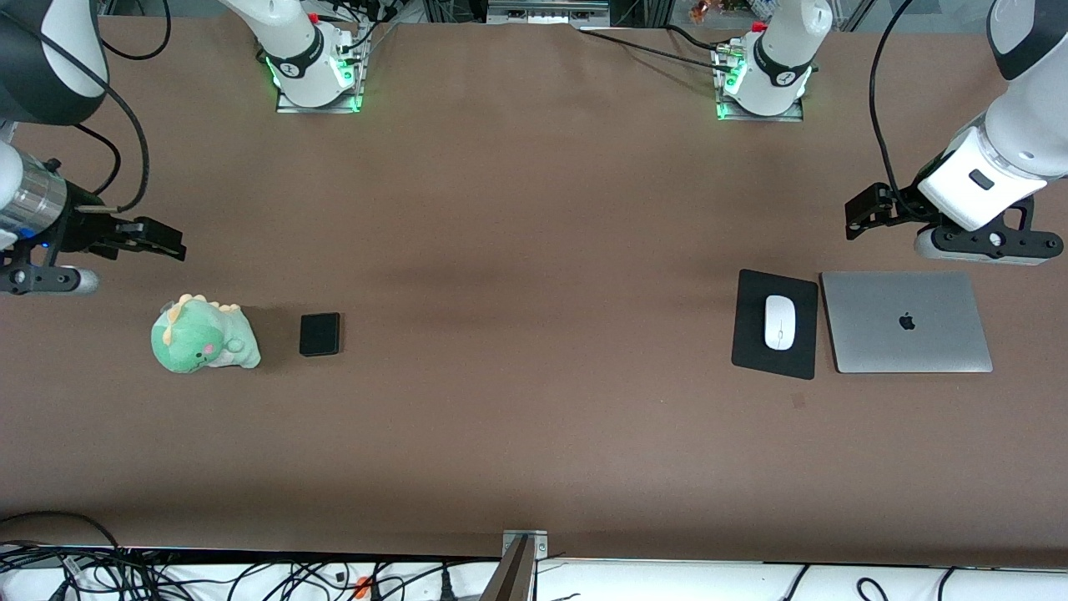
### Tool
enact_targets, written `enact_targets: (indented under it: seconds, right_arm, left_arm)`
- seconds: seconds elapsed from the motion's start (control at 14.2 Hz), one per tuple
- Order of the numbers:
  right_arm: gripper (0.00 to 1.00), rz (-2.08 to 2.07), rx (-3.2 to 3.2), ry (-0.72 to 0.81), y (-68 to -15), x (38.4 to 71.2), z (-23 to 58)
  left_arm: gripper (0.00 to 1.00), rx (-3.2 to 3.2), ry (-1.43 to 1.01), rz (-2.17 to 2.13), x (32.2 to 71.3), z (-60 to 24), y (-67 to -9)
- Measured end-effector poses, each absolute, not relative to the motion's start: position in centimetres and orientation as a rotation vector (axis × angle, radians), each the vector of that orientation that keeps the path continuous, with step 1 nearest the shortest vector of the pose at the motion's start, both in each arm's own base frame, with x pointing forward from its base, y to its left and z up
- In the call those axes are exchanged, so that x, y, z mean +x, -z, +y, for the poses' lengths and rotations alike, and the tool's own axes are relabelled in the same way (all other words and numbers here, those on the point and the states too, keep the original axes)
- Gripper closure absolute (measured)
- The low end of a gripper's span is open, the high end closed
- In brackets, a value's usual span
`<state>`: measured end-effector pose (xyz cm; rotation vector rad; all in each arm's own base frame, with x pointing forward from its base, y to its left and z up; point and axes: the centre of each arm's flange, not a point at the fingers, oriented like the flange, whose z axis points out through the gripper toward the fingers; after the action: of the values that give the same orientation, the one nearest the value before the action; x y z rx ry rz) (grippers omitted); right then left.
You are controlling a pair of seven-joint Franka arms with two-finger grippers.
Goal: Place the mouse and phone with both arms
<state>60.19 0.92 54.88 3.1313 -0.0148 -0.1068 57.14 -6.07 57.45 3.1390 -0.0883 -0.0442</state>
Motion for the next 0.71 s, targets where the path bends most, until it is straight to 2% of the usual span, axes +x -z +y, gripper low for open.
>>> enact_targets:
  seconds: [0.71]
  right_arm:
    - [0.00, -0.004, 3.132, 0.040, -57.3, 60.0, 1.2]
  left_arm:
    - [0.00, 3.139, 0.044, -0.088, 57.1, -6.1, -57.5]
